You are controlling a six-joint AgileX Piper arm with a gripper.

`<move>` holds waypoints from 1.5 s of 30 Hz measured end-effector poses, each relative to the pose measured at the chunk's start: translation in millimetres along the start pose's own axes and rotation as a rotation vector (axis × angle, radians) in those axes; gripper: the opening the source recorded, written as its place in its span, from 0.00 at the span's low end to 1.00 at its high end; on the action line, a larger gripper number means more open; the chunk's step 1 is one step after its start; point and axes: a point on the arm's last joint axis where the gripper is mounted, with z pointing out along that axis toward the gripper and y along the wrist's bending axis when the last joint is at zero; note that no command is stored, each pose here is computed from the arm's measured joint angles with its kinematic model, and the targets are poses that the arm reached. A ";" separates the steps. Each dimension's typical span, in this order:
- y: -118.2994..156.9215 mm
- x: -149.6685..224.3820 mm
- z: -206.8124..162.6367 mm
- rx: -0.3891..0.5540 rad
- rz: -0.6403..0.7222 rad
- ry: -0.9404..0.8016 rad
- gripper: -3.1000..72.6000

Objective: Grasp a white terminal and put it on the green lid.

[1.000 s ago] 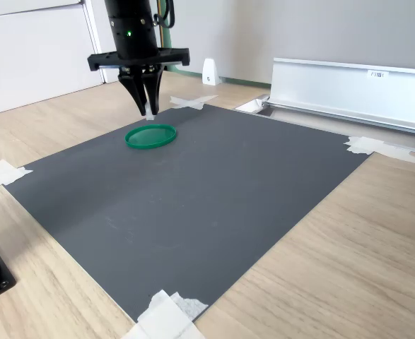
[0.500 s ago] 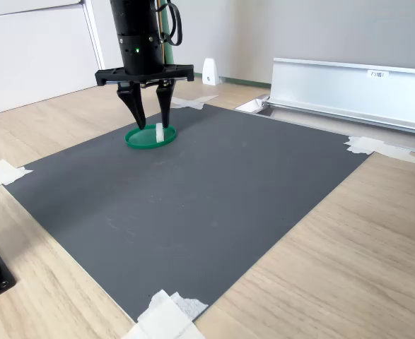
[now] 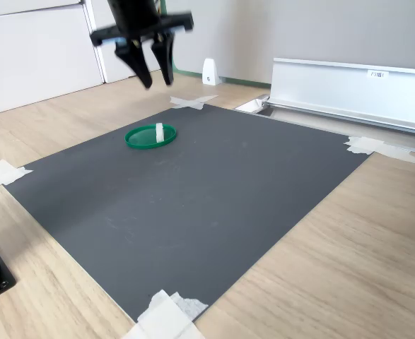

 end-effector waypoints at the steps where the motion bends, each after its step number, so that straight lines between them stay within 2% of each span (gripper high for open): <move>1: -1.1 0.3 -8.0 0.013 0.013 -0.020 0.11; 5: -9.2 6.6 -48.0 0.074 0.100 -0.115 0.04; 12: -46.9 39.1 -110.8 0.214 0.432 -0.282 0.03; 17: -52.5 80.1 -136.6 0.347 0.518 -0.463 0.03; 20: -43.4 106.6 -132.8 0.392 0.534 -0.565 0.03; 25: -18.4 144.2 -107.8 0.402 0.511 -0.721 0.03; 34: 25.6 215.7 -56.2 0.394 0.523 -0.810 0.03; 39: 40.4 240.1 -41.1 0.407 0.491 -0.810 0.03; 45: 44.7 246.1 -41.2 0.421 0.492 -0.879 0.03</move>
